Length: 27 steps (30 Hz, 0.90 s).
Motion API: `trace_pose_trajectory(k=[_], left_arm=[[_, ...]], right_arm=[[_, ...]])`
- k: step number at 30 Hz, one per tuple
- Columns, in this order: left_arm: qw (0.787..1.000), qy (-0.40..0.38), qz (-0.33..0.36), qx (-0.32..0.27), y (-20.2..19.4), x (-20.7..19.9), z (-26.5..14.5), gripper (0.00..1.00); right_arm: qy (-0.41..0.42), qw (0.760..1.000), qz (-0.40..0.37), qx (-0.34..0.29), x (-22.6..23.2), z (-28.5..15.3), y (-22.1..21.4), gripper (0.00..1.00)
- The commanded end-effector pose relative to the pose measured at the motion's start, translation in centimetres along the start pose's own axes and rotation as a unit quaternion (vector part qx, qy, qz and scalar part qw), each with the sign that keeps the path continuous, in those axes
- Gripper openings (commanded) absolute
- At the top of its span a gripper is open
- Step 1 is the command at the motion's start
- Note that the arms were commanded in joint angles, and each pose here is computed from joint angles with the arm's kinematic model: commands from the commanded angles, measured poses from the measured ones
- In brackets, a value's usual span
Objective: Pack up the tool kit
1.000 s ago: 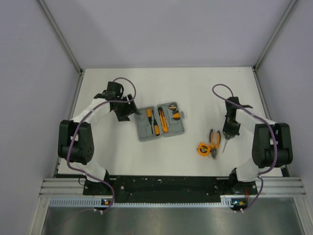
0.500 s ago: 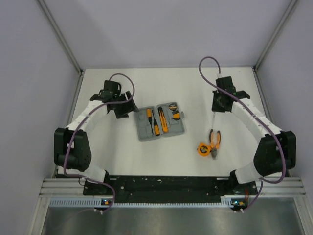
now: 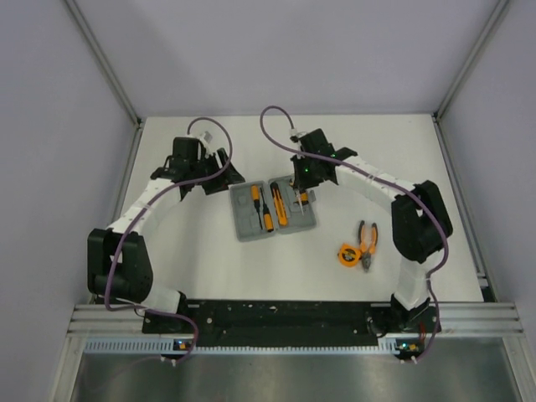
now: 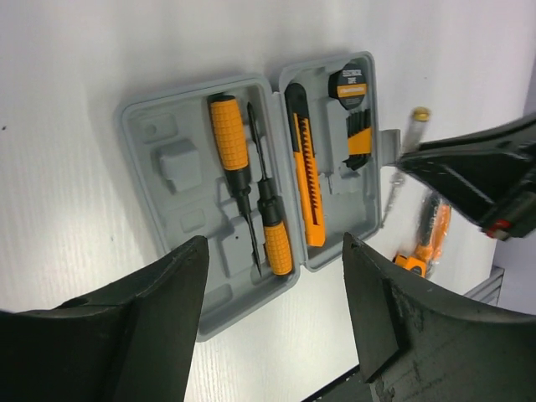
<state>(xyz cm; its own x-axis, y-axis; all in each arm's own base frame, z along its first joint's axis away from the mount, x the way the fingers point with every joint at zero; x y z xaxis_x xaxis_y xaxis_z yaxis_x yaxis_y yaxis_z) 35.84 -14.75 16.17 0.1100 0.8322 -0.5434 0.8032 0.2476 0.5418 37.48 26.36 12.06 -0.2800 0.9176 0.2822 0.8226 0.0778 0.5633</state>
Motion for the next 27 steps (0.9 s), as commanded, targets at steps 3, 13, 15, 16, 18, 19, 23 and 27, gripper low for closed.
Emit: trace_pose_trajectory(k=[3, 13, 15, 16, 18, 19, 23, 27], left_arm=[[0.998, -0.056, 0.011, -0.019, 1.5, -1.9, 0.2, 0.69], [0.998, -0.060, 0.007, -0.004, 0.8, -1.5, 1.0, 0.68], [0.998, -0.059, 0.010, -0.001, 0.8, -1.5, 1.0, 0.68], [0.998, -0.060, 0.011, 0.001, 0.8, -1.5, 1.1, 0.68], [0.998, -0.060, 0.010, 0.004, 0.7, -1.4, 1.2, 0.68], [0.998, -0.061, 0.009, 0.005, 0.7, -1.5, 1.3, 0.68], [0.998, -0.065, 0.008, 0.009, 0.6, -1.5, 1.5, 0.68], [0.998, -0.064, 0.008, 0.010, 0.5, -1.4, 1.5, 0.68]], right_arm=[[0.073, 0.997, -0.035, -0.018, 4.6, 1.9, 1.6, 0.00], [0.081, 0.996, -0.032, -0.002, 5.4, 4.7, 0.9, 0.00], [0.079, 0.996, -0.032, -0.003, 5.4, 5.2, 0.9, 0.00], [0.074, 0.997, -0.033, -0.005, 5.4, 5.4, 1.0, 0.00], [0.067, 0.997, -0.035, -0.002, 5.3, 5.9, 0.8, 0.00], [0.065, 0.997, -0.034, -0.001, 5.2, 6.1, 0.7, 0.00], [0.049, 0.998, -0.035, 0.002, 4.7, 6.8, 0.3, 0.00], [0.039, 0.998, -0.039, 0.001, 4.3, 7.2, 0.1, 0.00]])
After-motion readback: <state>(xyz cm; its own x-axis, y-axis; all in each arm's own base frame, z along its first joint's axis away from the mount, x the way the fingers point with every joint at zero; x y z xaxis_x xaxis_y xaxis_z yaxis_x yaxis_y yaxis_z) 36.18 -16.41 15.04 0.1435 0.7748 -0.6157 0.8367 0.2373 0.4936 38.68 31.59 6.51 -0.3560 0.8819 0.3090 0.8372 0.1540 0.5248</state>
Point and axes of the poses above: each gripper's point midway between its finger pads, its own z axis out along the fingers, its own x axis along the line the jaws close on, y = z × x, the point moved 1 cm from there along -z, back along the fingers, and after that the axes turned 7 degrees about z, right-handed, at the moved point
